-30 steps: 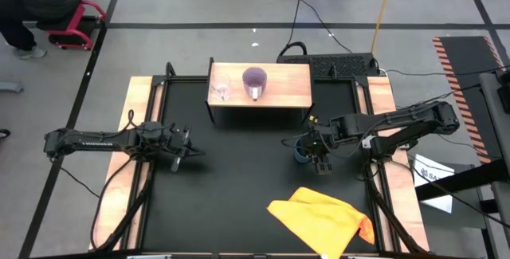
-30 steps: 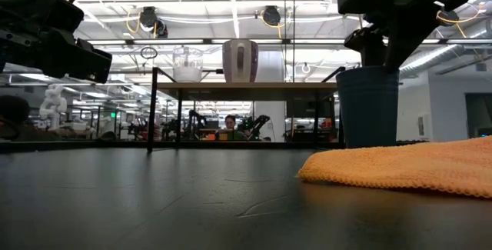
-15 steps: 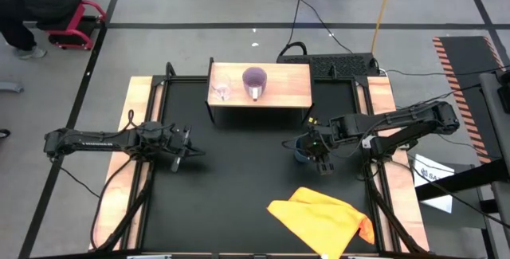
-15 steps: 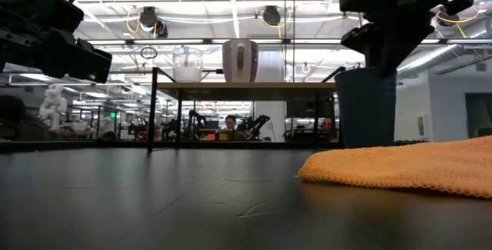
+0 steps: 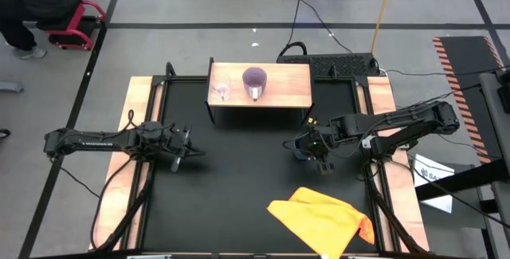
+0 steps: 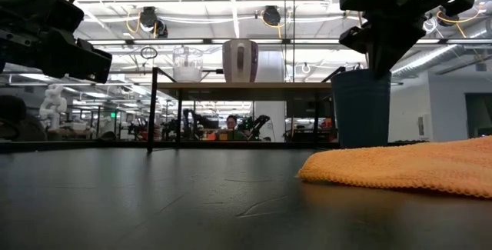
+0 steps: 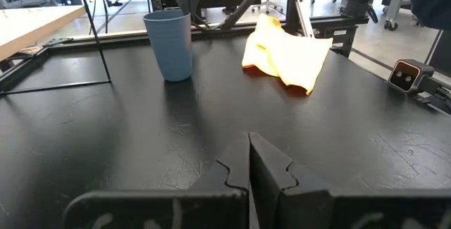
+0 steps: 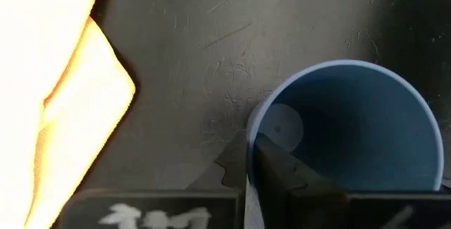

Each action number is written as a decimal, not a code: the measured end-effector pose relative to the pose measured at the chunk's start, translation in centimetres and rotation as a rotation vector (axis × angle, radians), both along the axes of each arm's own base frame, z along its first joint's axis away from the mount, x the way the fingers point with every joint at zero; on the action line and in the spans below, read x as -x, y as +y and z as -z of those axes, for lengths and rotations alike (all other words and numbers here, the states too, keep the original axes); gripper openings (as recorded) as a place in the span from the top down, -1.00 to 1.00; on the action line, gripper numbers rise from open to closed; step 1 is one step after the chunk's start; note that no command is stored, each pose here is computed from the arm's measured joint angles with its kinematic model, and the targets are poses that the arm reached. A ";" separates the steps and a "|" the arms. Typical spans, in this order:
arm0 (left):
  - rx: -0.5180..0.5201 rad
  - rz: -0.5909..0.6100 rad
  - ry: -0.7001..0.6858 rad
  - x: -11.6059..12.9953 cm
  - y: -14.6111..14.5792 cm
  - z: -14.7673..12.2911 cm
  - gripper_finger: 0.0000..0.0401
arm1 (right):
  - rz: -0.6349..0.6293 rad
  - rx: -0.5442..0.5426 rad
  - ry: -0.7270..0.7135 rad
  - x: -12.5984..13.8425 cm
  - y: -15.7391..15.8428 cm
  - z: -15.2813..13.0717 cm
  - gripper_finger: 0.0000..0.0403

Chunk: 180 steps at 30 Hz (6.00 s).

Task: Stack small to large cups/mugs on shelf
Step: Put the dark blue cup on the shelf

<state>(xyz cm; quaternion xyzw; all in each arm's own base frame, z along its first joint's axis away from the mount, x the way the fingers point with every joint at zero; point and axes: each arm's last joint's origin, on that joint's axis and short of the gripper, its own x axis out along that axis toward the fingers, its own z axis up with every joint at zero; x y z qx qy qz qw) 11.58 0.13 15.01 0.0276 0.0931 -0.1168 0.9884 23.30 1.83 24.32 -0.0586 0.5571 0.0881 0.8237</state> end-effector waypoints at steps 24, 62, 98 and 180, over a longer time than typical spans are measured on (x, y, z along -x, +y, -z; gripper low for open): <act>0.005 0.000 0.022 0.0 0.0 0.2 0.98 | -0.046 0.013 -0.100 1.0 0.0 -1.7 1.00; 0.007 -0.001 0.033 0.1 0.0 0.3 0.98 | -0.060 0.037 -0.339 5.6 0.8 -6.1 1.00; 0.007 -0.002 0.038 0.1 0.0 0.3 0.98 | -0.063 -0.098 -0.738 12.9 0.6 0.2 1.00; -0.015 0.003 0.062 0.1 0.0 0.6 0.98 | 0.088 -0.125 -1.298 13.2 -0.7 -1.4 1.00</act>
